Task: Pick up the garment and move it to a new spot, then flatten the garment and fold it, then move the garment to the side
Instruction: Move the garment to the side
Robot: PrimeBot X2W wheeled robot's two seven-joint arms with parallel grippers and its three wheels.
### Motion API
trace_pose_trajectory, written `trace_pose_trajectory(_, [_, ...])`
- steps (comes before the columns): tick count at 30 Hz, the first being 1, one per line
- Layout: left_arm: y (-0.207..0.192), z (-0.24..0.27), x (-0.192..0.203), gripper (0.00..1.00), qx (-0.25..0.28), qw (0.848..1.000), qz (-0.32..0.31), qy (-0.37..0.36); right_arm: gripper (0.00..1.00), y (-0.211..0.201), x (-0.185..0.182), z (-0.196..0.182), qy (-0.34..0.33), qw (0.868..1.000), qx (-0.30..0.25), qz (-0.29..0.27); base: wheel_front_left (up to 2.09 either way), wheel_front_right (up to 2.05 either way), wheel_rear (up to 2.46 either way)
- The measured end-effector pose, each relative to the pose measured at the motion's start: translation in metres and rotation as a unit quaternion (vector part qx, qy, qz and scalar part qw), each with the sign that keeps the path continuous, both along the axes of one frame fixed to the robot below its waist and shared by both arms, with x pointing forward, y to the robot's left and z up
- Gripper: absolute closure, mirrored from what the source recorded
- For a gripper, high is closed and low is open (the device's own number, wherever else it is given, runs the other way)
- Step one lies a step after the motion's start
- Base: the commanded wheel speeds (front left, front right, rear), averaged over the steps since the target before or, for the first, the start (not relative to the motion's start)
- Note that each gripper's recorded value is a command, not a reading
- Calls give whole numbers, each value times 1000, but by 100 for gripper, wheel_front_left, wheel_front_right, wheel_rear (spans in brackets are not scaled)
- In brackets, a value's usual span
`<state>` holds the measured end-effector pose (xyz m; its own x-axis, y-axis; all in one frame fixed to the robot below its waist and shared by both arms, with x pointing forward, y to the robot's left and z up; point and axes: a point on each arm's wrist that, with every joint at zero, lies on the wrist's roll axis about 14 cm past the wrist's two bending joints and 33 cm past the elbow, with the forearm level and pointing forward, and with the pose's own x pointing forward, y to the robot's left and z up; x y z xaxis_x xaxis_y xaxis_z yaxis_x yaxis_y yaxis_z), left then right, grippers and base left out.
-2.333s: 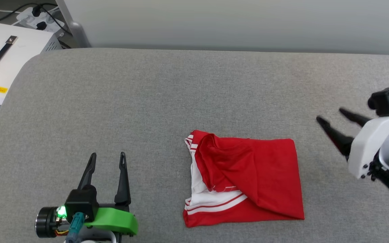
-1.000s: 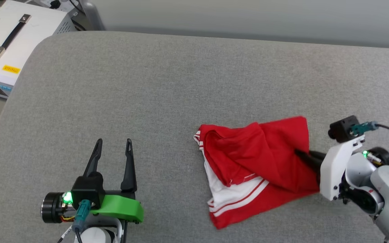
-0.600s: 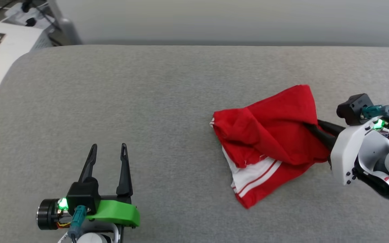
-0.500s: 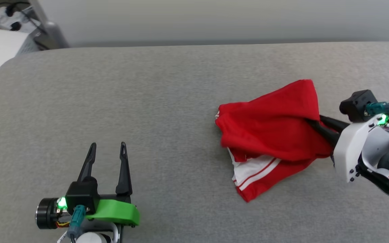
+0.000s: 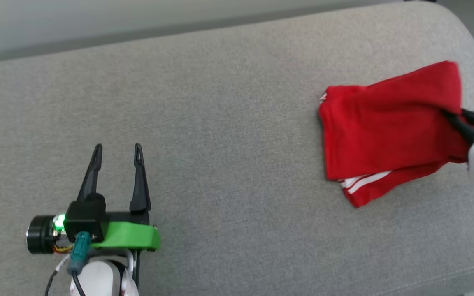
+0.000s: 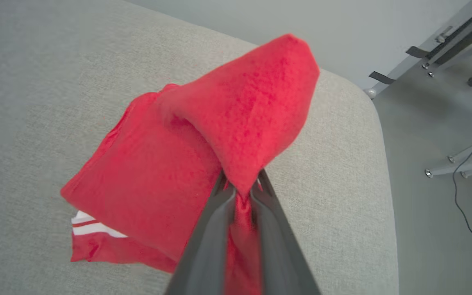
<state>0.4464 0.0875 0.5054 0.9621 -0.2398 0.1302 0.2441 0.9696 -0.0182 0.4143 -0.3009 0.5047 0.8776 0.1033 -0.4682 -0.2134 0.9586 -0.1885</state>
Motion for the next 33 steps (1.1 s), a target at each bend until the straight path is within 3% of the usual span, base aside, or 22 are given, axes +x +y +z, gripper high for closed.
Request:
trace_pose_trajectory(3, [-6,-7,13,0,-2,1000,-9,1,100,-36,4,-8,15,999,-15,-50,0,0,0])
trace_pose_trajectory(7, [-12,-24,30,0,-4,1000,-20,12,100,-92,14,-17,41,991,-76,-106,0,0,0])
trace_pose_trajectory(12, [-9,-45,41,0,-7,999,-16,30,100,-141,25,-25,59,978,-108,-170,0,0,0])
trace_pose_trajectory(18, [-1,-65,46,0,-5,999,-5,47,100,-179,37,-31,60,964,-127,-227,0,0,0])
trace_pose_trajectory(23, [10,-76,47,0,2,998,8,58,100,-184,47,-45,56,961,-115,-245,0,0,0])
trace_pose_trajectory(24, [11,-76,47,0,3,998,9,58,73,-183,48,-48,56,961,-109,-249,0,0,0])
trace_pose_trajectory(25, [12,-75,47,0,4,998,10,58,28,-182,47,-52,59,960,-104,-253,0,0,0])
trace_pose_trajectory(26, [13,-74,46,0,5,998,11,57,0,-181,46,-56,63,960,-101,-254,0,0,0])
trace_pose_trajectory(33, [16,-56,39,0,7,999,15,43,0,-181,47,-25,-3,964,-117,-241,0,0,0])
